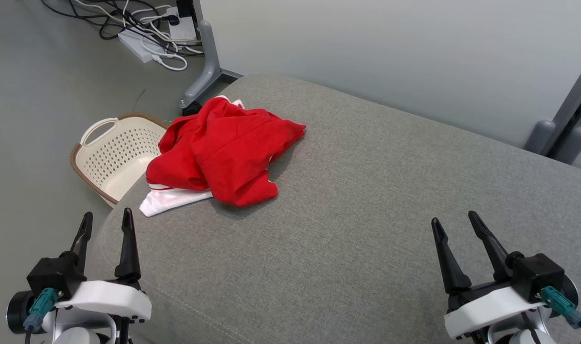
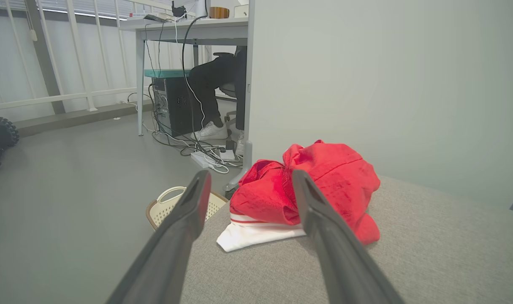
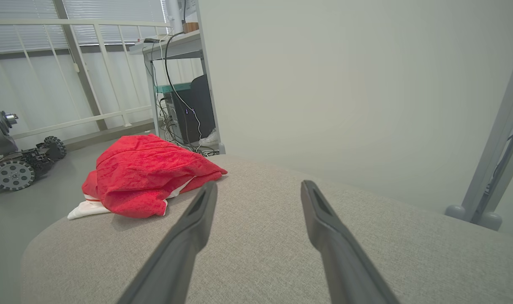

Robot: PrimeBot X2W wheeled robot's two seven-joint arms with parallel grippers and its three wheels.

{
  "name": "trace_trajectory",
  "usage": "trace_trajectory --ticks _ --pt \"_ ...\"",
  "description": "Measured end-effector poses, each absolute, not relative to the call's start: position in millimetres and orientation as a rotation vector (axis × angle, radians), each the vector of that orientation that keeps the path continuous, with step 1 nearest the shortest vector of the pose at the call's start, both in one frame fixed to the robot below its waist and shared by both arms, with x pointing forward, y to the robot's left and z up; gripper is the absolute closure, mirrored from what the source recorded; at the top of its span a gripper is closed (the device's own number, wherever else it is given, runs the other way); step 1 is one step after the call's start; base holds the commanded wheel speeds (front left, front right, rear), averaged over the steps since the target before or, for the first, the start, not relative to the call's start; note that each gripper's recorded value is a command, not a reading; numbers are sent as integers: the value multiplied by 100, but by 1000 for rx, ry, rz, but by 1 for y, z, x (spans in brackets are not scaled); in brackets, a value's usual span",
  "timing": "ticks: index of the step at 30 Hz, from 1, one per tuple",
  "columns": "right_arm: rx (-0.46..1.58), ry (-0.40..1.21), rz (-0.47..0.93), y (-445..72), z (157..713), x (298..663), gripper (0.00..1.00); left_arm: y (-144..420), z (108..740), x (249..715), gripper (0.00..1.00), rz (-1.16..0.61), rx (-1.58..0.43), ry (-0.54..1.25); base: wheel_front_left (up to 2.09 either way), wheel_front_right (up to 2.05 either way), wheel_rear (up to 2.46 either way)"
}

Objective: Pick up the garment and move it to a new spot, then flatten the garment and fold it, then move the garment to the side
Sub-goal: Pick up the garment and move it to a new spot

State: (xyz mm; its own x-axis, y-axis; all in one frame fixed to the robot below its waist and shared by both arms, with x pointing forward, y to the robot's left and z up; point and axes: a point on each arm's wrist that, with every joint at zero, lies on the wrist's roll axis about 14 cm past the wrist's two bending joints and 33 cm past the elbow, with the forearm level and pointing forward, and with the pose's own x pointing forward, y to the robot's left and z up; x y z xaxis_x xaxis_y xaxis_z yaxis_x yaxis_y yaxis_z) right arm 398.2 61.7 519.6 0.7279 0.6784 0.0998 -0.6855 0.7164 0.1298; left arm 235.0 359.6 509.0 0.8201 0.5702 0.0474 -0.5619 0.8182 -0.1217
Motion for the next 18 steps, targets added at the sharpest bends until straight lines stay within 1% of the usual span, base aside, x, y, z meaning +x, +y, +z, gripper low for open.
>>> trace_trajectory --ticks 15,18 --pt "152 -56 745 57 522 402 0 359 504 237 0 605 -112 -70 0 0 0" --pt "146 -45 745 56 518 405 0 359 510 245 0 598 -107 -86 0 0 0"
